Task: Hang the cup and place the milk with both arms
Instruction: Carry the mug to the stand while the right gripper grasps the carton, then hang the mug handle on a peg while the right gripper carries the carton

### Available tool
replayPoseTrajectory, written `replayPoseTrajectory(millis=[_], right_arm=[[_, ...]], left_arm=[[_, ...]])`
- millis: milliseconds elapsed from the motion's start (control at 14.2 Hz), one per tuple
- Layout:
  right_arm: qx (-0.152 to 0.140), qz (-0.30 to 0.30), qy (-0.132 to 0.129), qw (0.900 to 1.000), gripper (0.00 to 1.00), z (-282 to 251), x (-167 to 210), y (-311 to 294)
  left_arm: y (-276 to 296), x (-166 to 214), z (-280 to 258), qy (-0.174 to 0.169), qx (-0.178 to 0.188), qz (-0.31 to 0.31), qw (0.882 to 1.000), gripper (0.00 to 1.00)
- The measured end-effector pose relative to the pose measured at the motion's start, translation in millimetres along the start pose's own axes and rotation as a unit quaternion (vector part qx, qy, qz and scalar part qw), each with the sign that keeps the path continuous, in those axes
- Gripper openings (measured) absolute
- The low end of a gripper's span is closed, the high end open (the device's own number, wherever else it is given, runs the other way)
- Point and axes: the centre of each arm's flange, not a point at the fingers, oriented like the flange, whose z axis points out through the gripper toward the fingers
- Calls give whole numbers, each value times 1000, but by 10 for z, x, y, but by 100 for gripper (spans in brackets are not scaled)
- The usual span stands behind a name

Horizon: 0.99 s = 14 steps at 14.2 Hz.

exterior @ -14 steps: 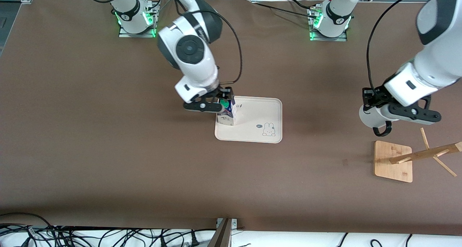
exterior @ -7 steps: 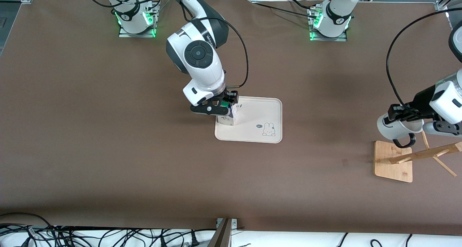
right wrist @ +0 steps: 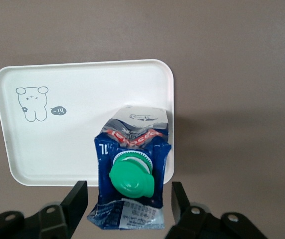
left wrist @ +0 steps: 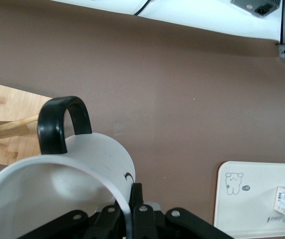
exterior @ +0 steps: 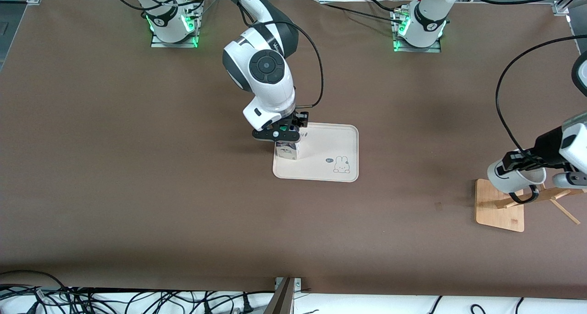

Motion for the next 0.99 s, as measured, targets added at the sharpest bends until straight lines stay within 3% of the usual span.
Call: replayPoseTrajectory(millis=[282, 493, 986], right_arm=[[-6, 0, 2, 1000, 68, 34, 12, 13], [-6, 0, 2, 1000, 54, 39, 10, 13], [-7, 4, 6, 1000, 44, 10, 67, 55]], left_arm=[[-124, 11, -57, 7, -10, -16, 1000, 5], [-81, 46, -163, 16, -10, -12, 1000, 5], [-160, 83, -367, 28, -21, -24, 999, 5]])
